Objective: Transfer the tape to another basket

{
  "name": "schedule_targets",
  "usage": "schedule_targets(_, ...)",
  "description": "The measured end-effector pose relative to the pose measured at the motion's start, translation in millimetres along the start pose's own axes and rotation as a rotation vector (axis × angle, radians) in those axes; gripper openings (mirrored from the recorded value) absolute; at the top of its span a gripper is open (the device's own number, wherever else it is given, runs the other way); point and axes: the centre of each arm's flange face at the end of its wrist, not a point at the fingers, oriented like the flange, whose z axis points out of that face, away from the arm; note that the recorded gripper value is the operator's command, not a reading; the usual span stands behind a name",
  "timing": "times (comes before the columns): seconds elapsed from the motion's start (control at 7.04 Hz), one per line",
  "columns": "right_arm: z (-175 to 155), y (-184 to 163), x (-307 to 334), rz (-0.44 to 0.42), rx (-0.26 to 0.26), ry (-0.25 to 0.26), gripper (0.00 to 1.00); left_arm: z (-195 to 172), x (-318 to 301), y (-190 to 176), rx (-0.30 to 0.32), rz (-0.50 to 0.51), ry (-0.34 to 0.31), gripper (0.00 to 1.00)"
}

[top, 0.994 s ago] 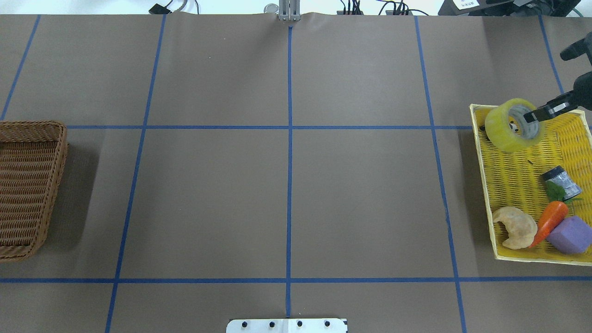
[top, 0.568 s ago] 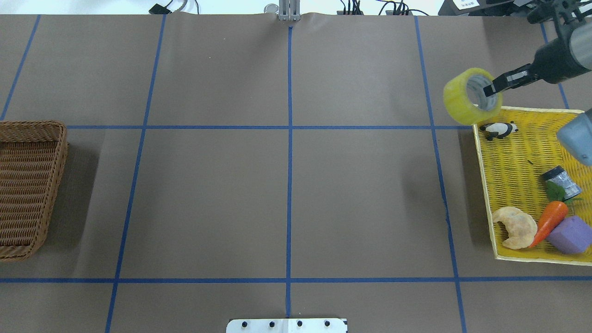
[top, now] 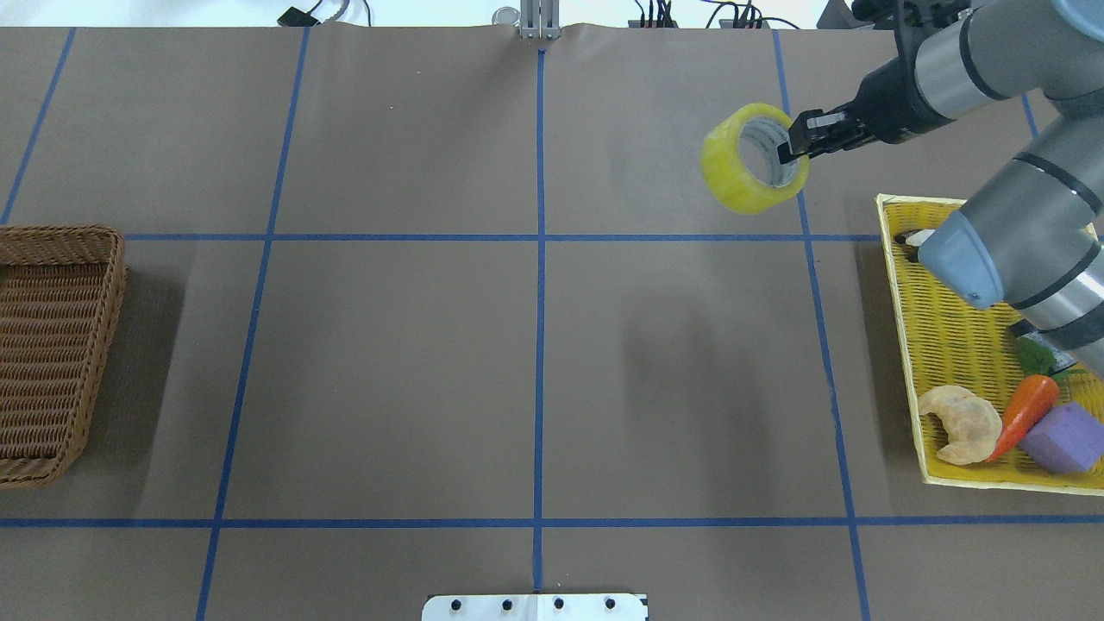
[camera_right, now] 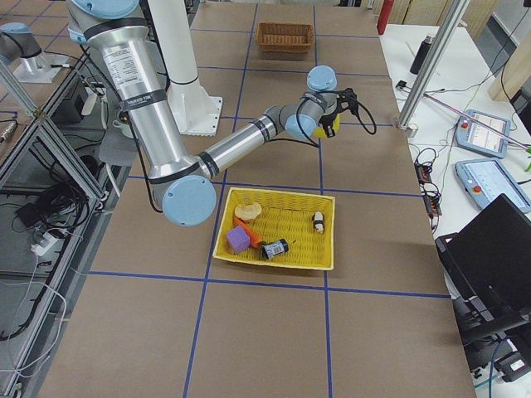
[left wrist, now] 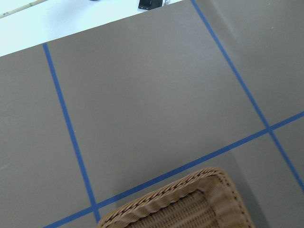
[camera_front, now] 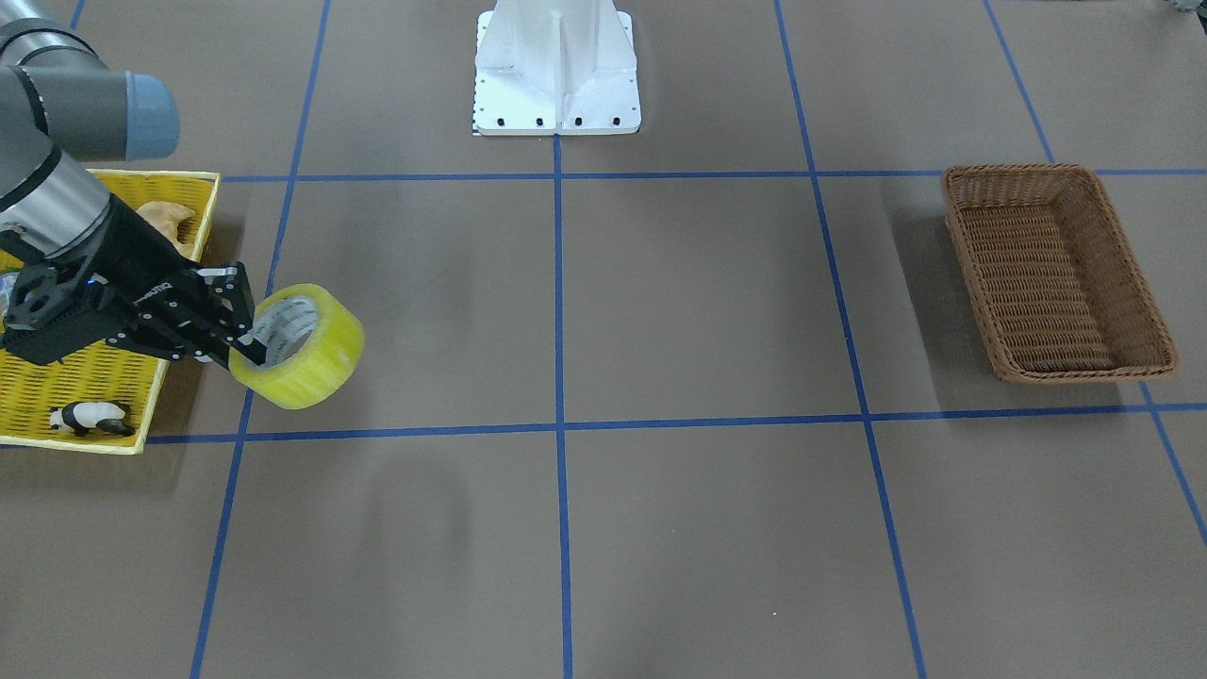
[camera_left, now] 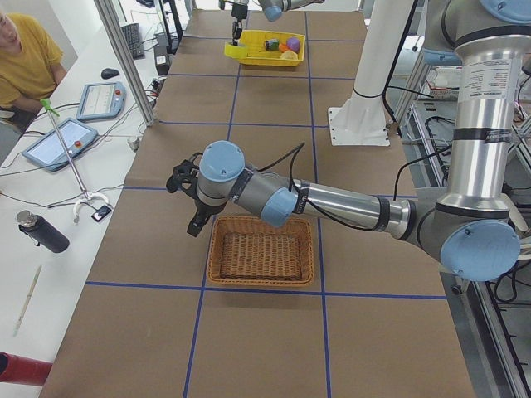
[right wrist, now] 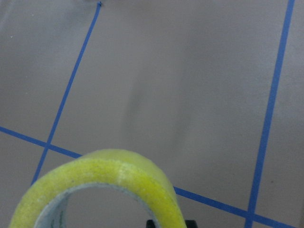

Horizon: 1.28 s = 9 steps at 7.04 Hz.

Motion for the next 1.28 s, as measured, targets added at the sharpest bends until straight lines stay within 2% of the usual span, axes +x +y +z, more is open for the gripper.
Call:
schedule_targets(0.43, 8.8, 8.9, -64.8, 0.049, 0.044, -0.039, 0.00, 17.3, 64.9, -52.5, 0.028, -0.138, 0.100, 0.99)
schedule_targets(0.71, 19.6, 15.1, -105.7, 0.076, 0.076, -0.058, 0.00, 36.6, 134.6, -94.9, 0.014, -0.212, 0.166, 0.99)
schedule_targets(0.99, 26.8, 25.2, -136.1, 0.081, 0.098, -0.080, 0.00, 52.9, 210.3, -116.7, -0.019, -0.230, 0.243, 0.99)
schedule_targets(1.28, 32.8, 42.1, -162.6, 0.078, 0.138, -0.134, 0.00, 64.2, 268.5, -114.8, -0.038, -0.185, 0.327, 0.99)
